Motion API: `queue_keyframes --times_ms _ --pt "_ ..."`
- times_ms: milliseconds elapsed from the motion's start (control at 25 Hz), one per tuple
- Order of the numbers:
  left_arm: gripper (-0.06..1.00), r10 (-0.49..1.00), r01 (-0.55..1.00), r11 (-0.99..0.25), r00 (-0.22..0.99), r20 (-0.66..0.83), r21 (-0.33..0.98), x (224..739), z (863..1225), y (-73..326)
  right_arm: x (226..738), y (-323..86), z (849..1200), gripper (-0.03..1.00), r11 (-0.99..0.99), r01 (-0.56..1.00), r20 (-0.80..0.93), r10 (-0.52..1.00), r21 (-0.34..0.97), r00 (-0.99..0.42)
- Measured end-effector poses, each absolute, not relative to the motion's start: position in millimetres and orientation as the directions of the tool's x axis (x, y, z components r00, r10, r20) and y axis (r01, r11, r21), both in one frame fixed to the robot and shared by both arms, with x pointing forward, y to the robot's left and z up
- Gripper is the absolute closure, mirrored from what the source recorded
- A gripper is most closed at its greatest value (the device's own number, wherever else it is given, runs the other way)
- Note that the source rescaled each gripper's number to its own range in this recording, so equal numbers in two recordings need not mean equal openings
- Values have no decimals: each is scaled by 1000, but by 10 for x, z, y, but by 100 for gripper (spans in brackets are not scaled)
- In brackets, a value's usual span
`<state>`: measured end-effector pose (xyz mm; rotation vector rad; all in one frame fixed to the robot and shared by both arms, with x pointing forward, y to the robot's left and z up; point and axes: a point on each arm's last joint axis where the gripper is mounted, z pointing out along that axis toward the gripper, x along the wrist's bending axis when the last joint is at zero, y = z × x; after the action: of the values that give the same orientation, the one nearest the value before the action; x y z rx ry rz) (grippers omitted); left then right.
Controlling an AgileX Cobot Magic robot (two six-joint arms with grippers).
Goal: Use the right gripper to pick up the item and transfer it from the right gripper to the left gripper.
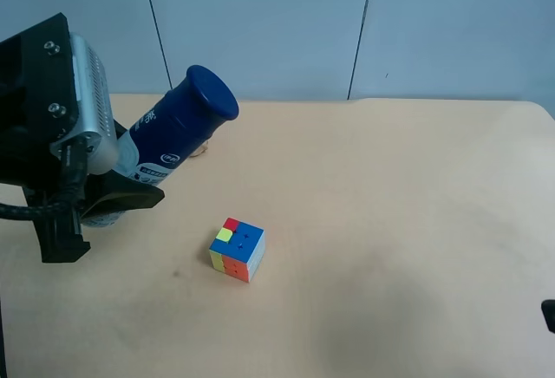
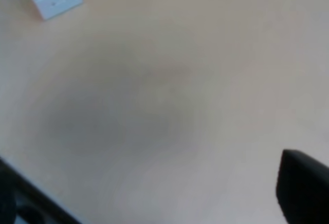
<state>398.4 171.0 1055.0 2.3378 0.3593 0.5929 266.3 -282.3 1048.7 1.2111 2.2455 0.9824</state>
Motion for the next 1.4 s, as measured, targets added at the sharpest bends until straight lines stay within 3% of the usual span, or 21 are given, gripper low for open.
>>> queue_keyframes --times_ms 280,480,1400 --pt "89 406 92 -725 858 316 683 3984 10550 1710 2421 -2997 10506 -3 116 502 -19 981 857 -194" --pt "89 406 92 -725 858 315 683 3983 10550 1710 2335 -3006 10505 -3 32 465 -19 999 885 -33" --pt "89 403 94 -727 861 312 680 3979 10545 1711 2334 -3005 10505 -3 23 466 -18 1000 885 -15"
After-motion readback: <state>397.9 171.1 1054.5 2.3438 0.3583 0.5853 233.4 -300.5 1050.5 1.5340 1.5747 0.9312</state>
